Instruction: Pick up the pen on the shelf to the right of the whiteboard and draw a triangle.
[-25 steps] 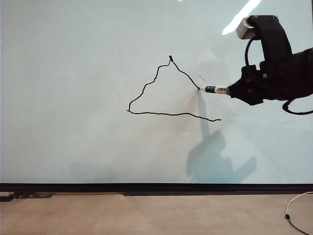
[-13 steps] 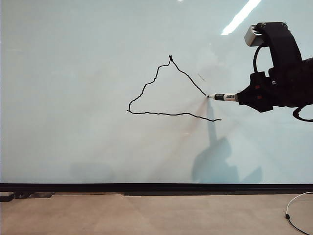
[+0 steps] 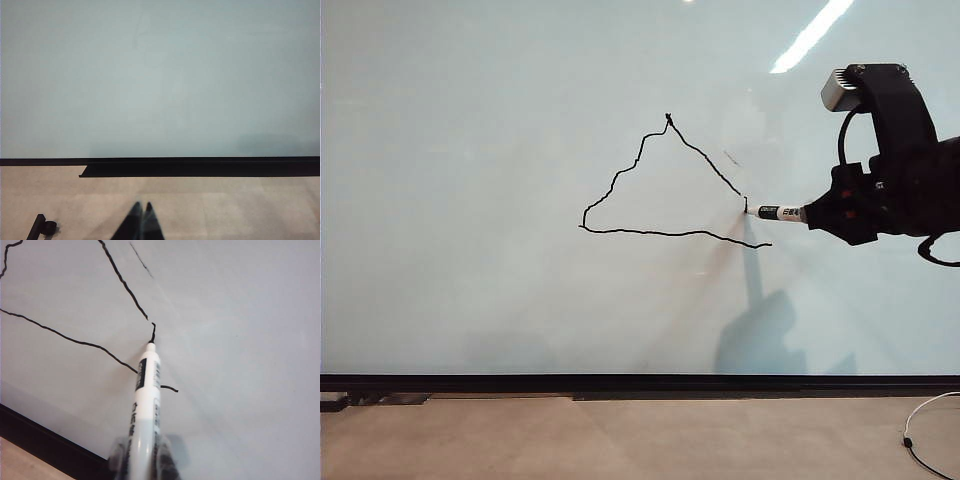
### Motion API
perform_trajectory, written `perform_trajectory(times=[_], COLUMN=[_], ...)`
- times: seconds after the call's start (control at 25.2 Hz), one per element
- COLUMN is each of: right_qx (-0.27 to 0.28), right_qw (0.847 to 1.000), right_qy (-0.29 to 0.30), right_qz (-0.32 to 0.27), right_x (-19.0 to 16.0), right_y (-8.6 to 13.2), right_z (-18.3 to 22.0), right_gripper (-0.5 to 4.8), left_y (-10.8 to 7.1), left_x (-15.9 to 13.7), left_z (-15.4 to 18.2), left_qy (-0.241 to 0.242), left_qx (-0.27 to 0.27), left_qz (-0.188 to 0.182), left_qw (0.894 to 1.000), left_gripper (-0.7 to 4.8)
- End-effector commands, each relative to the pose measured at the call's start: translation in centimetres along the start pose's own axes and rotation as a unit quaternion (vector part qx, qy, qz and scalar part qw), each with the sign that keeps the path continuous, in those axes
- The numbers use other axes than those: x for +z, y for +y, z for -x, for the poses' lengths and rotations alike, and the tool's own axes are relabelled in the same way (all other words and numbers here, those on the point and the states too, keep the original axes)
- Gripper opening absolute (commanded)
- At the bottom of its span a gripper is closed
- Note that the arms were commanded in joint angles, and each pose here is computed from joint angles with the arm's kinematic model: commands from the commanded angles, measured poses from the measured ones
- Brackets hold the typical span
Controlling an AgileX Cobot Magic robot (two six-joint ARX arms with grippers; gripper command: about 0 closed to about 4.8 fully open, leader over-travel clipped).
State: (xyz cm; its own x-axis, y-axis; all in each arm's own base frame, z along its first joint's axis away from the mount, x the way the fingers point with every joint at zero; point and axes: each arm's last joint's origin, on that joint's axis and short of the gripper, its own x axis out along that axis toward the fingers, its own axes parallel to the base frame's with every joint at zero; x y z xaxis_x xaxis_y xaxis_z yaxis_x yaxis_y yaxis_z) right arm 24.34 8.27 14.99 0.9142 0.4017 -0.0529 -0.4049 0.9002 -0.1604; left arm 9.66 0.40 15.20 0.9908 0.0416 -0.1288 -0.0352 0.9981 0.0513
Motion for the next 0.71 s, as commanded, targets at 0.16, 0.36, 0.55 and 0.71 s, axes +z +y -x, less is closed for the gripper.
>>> perform_trajectory(times=[0.16,0.36,0.55,0.71], right_qx=[-0.011,-0.016,-0.018,-0.017], right_qw=[1.000,1.000,1.000,1.000], right_qy=[-0.010,-0.003,0.000,0.005], right_qz=[-0.002,-0.004,-0.005,-0.005], right_x=[0.0,-0.3,-0.5,-0.9], right_y=[-0.1,-0.3,-0.4,-0.5], right_z=[0.4,0.6,0.6,0.5], right_gripper=[-0.04,-0.04,-0.04,-0.04], left_y=[0.0,0.0,0.0,0.0], left_x=[0.2,0.2,0.2,0.2], left_z=[0.0,0.0,0.0,0.0], left_qy=[-0.005,-0.005,-0.005,-0.005], left_qx=[-0.002,-0.002,-0.002,-0.002], left_qz=[0.000,0.000,0.000,0.000], left_qw=[1.000,1.000,1.000,1.000], left_gripper=[-0.05,-0.05,-0.05,-0.05])
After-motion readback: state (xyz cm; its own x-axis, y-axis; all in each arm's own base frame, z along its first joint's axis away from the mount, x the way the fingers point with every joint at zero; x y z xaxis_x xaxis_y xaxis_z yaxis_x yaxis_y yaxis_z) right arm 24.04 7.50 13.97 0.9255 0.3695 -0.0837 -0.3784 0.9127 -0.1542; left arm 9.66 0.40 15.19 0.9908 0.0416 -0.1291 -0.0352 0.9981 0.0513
